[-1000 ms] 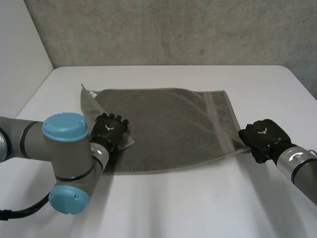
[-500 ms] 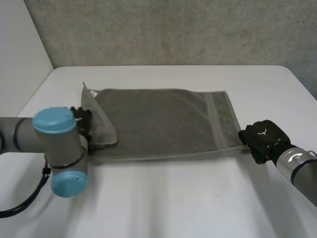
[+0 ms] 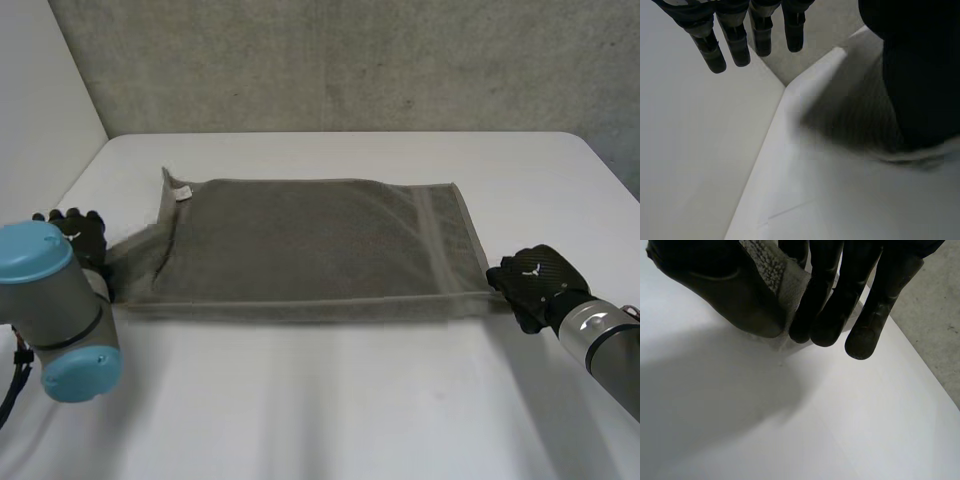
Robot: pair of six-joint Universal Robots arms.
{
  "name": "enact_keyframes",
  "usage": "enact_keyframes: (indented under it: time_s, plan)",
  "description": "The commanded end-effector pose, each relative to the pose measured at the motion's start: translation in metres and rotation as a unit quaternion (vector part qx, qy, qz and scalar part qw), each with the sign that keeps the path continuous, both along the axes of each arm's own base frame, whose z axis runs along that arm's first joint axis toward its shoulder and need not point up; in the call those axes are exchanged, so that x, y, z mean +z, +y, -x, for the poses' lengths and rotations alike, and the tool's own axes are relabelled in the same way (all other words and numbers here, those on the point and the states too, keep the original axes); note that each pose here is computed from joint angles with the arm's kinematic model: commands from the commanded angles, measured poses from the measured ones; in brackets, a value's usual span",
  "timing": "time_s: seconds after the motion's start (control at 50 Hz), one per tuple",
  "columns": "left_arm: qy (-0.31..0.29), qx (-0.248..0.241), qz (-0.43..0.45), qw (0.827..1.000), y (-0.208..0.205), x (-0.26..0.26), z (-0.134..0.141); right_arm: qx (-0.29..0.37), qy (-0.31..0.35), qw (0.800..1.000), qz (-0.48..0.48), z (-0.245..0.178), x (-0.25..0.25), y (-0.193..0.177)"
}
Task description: Fold the towel.
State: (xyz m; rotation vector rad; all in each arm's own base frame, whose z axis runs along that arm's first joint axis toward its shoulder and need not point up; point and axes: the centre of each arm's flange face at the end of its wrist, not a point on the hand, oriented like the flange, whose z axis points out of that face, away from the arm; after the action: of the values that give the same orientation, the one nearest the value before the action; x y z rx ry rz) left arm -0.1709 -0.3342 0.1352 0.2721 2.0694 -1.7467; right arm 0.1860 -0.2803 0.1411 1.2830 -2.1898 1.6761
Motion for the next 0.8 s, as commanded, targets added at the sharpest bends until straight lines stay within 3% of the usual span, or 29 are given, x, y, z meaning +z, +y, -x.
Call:
enact_keyframes:
  time_s: [0.02,0.24,0.34,0.44,0.54,0.8]
  plan:
    - [0.003,-0.008,0.004,1.0,0.006,0.009,-0.004,0.005,-0.003,1.0,-0.003,-0.001,-0.001,0.002]
    - [0.02,-0.073,0.06,0.995,0.016,0.055,-0.001,0.002,-0.005,1.0,0.006,0.0,0.001,0.003]
    - [0.023,-0.126,0.061,0.99,0.023,0.061,0.006,0.0,-0.013,1.0,0.005,0.0,0.002,0.003]
    - [0.025,-0.212,0.004,0.977,0.044,0.045,0.016,-0.002,-0.018,1.0,0.011,0.0,0.007,0.003]
    - [0.04,-0.247,-0.068,0.966,0.059,0.028,0.014,-0.003,-0.022,1.0,0.012,0.0,0.009,0.003]
    - [0.046,-0.259,-0.124,0.957,0.059,0.011,0.001,-0.002,-0.024,1.0,0.008,0.0,0.007,0.004]
